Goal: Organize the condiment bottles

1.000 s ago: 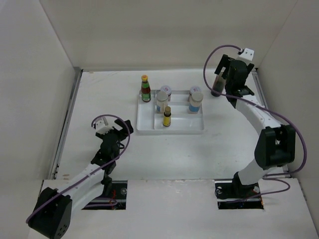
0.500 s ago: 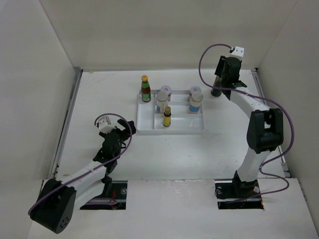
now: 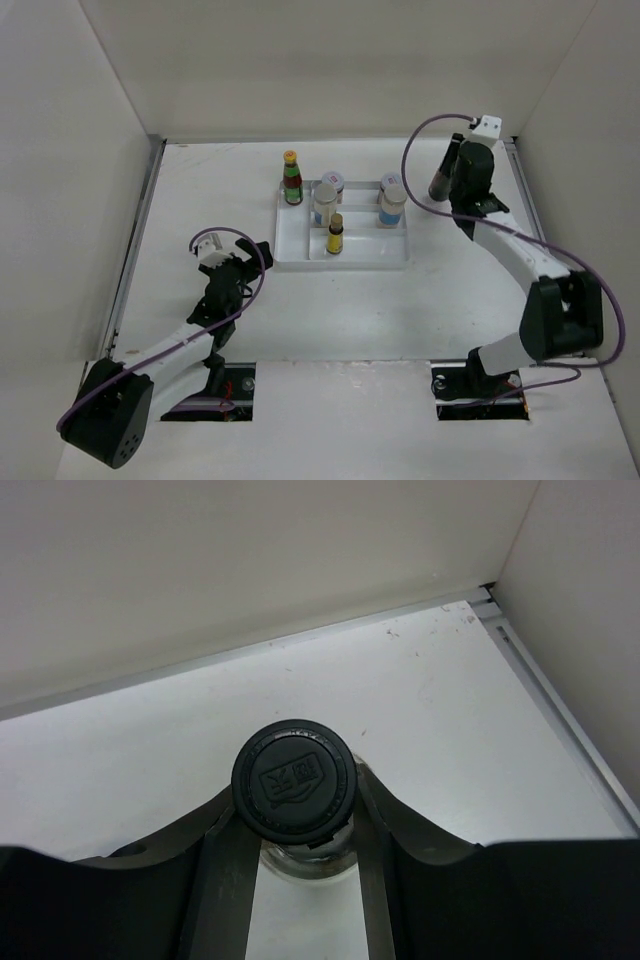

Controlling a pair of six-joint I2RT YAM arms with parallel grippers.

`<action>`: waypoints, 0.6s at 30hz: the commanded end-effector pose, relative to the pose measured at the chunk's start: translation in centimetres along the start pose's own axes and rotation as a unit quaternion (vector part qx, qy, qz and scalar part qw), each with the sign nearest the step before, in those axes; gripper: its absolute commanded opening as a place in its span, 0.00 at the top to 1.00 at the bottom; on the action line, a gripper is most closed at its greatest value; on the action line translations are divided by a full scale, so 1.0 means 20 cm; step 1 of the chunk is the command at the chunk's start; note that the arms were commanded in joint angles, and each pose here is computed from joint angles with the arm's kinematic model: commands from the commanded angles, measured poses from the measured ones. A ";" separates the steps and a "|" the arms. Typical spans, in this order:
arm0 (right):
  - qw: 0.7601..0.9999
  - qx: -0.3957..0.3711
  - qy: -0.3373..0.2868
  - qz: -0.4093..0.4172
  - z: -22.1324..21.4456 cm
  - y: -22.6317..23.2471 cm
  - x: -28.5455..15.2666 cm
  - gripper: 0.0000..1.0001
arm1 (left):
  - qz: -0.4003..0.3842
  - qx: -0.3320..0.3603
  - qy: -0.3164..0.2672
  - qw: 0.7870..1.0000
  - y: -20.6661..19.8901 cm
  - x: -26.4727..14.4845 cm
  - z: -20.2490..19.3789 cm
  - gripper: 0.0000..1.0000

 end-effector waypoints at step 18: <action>0.972 0.107 -0.110 0.177 0.27 0.28 -0.93 0.73 | -0.016 -0.025 -0.041 0.999 -0.03 -0.01 0.08 0.00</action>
Point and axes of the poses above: each gripper's point midway between its finger pads, its own x axis out along the fingers, its own y axis along the line the jaws close on, z = x × y, the point moved 7 cm from there along -x, back along the fingers, and after that the axes turned 1 degree about -x, right-handed, at the moved point
